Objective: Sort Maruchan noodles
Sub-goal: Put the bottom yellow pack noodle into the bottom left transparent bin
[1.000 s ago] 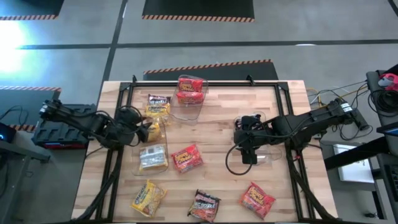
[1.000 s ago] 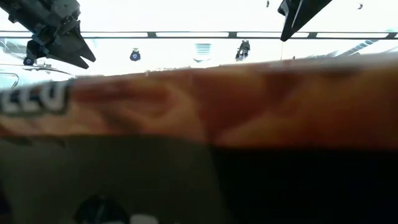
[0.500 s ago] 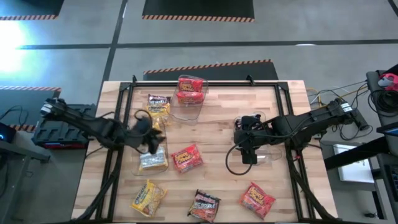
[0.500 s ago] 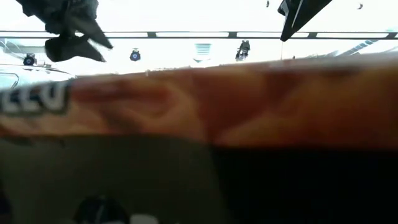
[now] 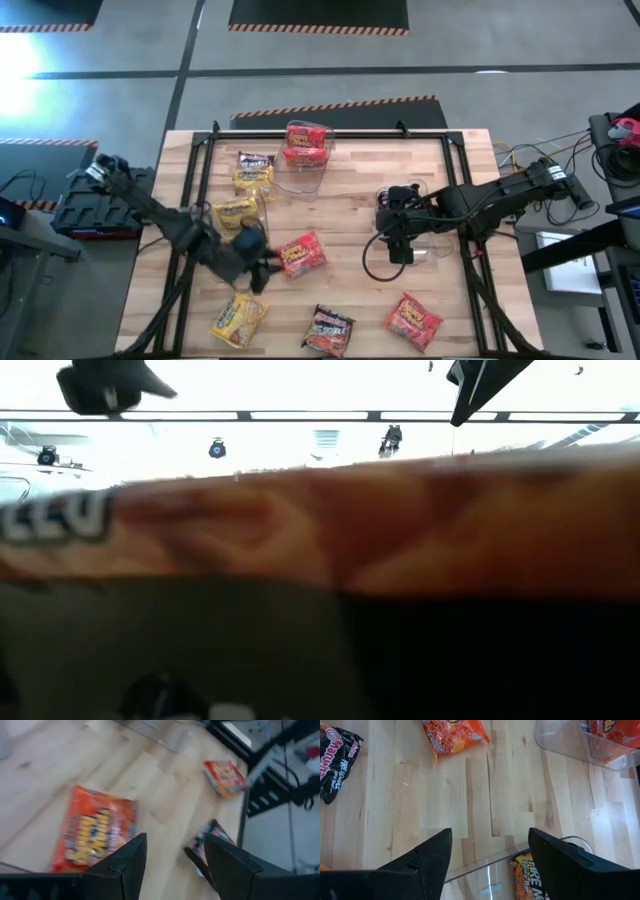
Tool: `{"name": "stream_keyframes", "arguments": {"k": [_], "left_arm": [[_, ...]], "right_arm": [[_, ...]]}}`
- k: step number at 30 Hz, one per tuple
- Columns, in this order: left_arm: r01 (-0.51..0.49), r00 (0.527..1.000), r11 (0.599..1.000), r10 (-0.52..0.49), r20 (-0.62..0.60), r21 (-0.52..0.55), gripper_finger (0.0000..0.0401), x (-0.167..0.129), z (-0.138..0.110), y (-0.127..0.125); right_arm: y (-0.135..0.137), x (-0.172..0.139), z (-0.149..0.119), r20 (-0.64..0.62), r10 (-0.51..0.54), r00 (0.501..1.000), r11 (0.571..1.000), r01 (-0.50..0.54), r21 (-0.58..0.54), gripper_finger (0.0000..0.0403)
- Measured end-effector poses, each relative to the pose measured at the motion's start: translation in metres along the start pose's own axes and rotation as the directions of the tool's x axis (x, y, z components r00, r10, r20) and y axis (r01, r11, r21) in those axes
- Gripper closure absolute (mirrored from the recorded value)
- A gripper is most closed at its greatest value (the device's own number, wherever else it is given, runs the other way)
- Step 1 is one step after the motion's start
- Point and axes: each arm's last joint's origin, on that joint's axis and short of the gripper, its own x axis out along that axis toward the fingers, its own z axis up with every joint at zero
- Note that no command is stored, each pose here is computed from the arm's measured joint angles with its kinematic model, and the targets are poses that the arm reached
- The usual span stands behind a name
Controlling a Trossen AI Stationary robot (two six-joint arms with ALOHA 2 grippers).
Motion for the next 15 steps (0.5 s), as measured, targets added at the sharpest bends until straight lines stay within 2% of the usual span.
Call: {"name": "stream_keyframes", "arguments": {"k": [2,4,9,13,15], "left_arm": [[-0.023,0.999,0.999,0.023,-0.023,0.024,0.0221,-0.002,-0.006,-0.018],[-0.090,0.994,0.996,0.092,-0.066,0.023,0.0221,-0.008,-0.014,-0.032],[-0.299,0.943,0.951,0.283,-0.178,-0.072,0.0221,-0.024,-0.044,-0.057],[-0.327,0.925,0.928,0.275,-0.263,-0.179,0.0221,-0.029,-0.083,-0.080],[-0.363,0.905,0.921,0.311,-0.291,-0.145,0.0221,-0.033,-0.098,-0.083]], "right_arm": [[0.000,0.000,0.000,0.000,0.000,1.000,1.000,0.000,0.000,0.0153],[0.000,0.000,0.000,0.000,0.000,1.000,1.000,0.000,0.000,0.0156],[0.000,0.000,0.000,0.000,0.000,1.000,1.000,0.000,0.000,0.0158],[0.000,0.000,0.000,0.000,0.000,1.000,1.000,0.000,0.000,0.0154],[0.000,0.000,0.000,0.000,0.000,1.000,1.000,0.000,0.000,0.0152]]}}
